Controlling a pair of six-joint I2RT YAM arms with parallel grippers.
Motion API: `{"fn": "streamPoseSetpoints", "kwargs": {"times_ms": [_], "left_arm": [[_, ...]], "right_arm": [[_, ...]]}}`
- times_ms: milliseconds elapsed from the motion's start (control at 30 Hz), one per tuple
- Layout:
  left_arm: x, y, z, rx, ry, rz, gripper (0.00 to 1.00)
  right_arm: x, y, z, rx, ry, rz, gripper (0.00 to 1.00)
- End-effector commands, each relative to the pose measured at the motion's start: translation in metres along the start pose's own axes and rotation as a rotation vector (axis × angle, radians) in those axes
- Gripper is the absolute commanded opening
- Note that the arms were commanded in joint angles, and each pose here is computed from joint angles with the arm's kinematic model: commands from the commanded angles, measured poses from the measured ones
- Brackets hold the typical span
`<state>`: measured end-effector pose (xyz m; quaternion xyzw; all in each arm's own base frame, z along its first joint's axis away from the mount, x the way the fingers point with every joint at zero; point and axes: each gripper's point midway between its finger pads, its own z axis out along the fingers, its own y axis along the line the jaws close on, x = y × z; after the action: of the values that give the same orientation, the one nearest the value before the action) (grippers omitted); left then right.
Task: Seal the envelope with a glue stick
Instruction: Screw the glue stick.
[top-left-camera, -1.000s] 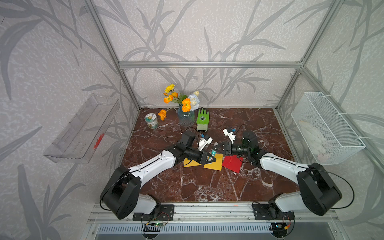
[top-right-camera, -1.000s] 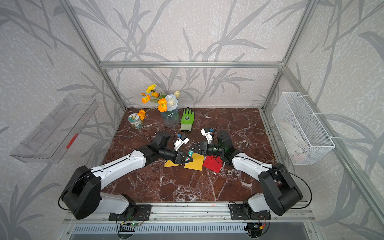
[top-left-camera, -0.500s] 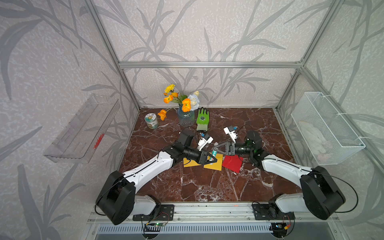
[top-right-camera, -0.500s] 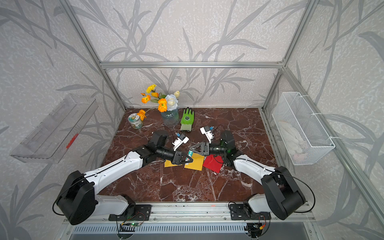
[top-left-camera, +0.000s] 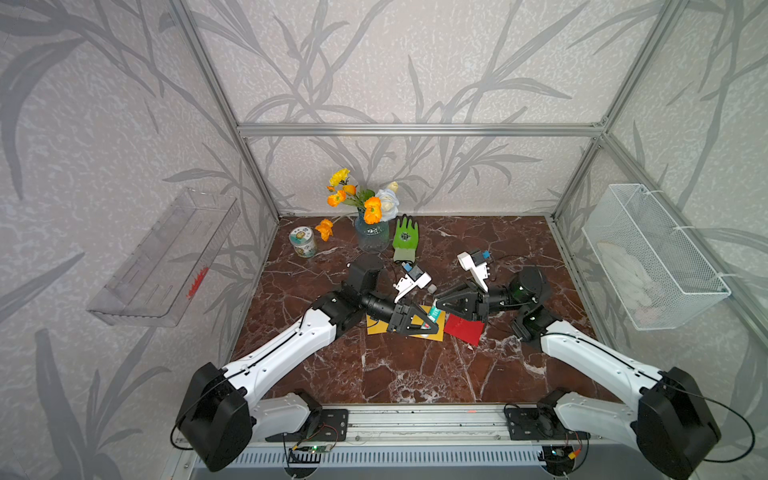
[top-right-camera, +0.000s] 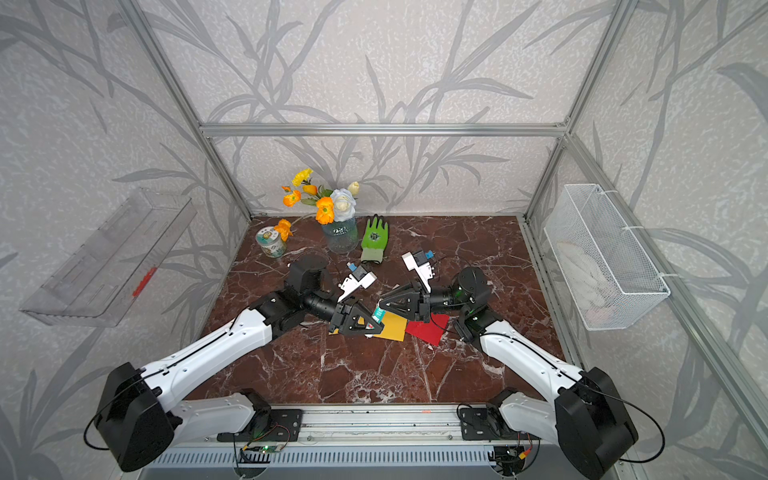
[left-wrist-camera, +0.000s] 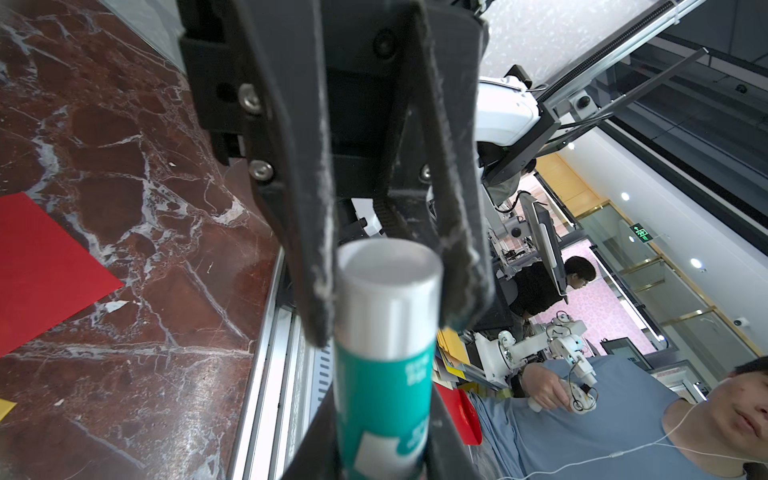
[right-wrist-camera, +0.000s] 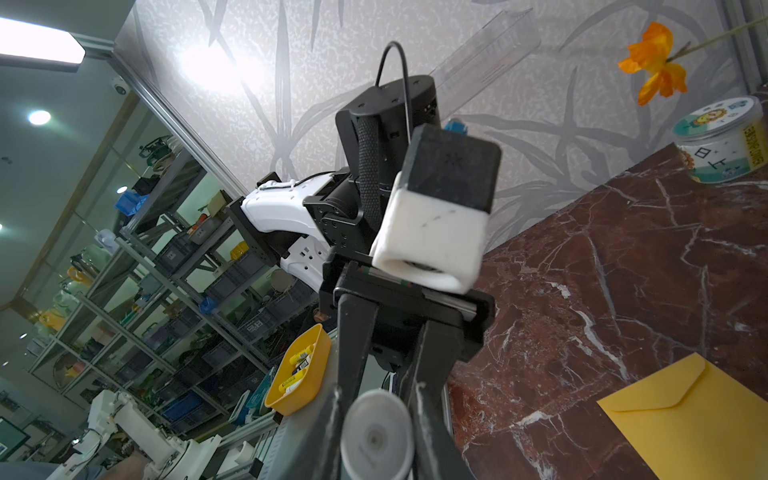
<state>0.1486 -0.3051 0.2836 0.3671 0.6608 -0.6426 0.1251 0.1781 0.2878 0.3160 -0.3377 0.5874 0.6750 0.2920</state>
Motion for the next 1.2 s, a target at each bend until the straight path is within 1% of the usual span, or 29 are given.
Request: {"fn": "streamPoseSetpoints", "kwargs": {"times_ms": [0,33,67,100,133,200,267,367,433,567,667,833,933,1033,1100,1167], "left_arm": [[-0.015,0.0,-0.008,-0.08,-0.045,0.053,0.0],[-0.016,0.01,-0.009,-0.133,-0.053,0.049,0.0],[-0.017,0.02,-0.01,-0.188,-0.063,0.04,0.0],[-0.018,0.031,-0.011,-0.236,-0.075,0.041,0.0],[-0.02,0.044,-0.013,-0.296,-0.091,0.039,0.0],[-0.023,0.069,-0.02,-0.43,-0.116,0.04,0.0],[-0.025,0.091,-0.028,-0.543,-0.147,0.031,0.0],[-0.026,0.108,-0.037,-0.638,-0.178,0.026,0.0],[-0.028,0.111,-0.04,-0.658,-0.198,0.029,0.0],[-0.025,0.114,-0.037,-0.646,-0.192,0.018,0.0],[-0.018,0.118,-0.034,-0.64,-0.17,-0.006,0.0],[-0.011,0.121,-0.033,-0.639,-0.157,-0.021,0.0],[-0.009,0.123,-0.033,-0.636,-0.153,-0.028,0.0],[-0.007,0.124,-0.033,-0.64,-0.153,-0.031,0.0],[-0.007,0.124,-0.032,-0.636,-0.153,-0.03,0.0],[-0.008,0.124,-0.033,-0.636,-0.154,-0.031,0.0]], "right_arm": [[0.008,0.008,0.002,-0.001,0.056,-0.013,0.42],[0.004,-0.006,0.002,0.081,0.045,0.025,0.52],[0.001,-0.02,0.002,0.156,0.039,0.064,0.57],[-0.003,-0.033,0.002,0.22,0.029,0.093,0.62],[-0.006,-0.046,0.001,0.264,0.019,0.137,0.65],[-0.01,-0.067,0.003,0.324,-0.009,0.261,0.67],[-0.011,-0.083,0.007,0.353,-0.023,0.313,0.67],[-0.003,-0.103,0.01,0.447,-0.003,0.364,0.67],[0.001,-0.112,0.01,0.497,0.008,0.383,0.63],[-0.001,-0.121,0.013,0.498,-0.018,0.415,0.53],[-0.007,-0.123,0.015,0.488,-0.041,0.429,0.53],[-0.015,-0.128,0.013,0.523,-0.081,0.43,0.53],[-0.016,-0.13,0.015,0.517,-0.077,0.441,0.53],[-0.016,-0.131,0.018,0.503,-0.07,0.445,0.5],[-0.012,-0.13,0.022,0.489,-0.05,0.45,0.41],[-0.008,-0.132,0.023,0.487,-0.038,0.46,0.35]]}}
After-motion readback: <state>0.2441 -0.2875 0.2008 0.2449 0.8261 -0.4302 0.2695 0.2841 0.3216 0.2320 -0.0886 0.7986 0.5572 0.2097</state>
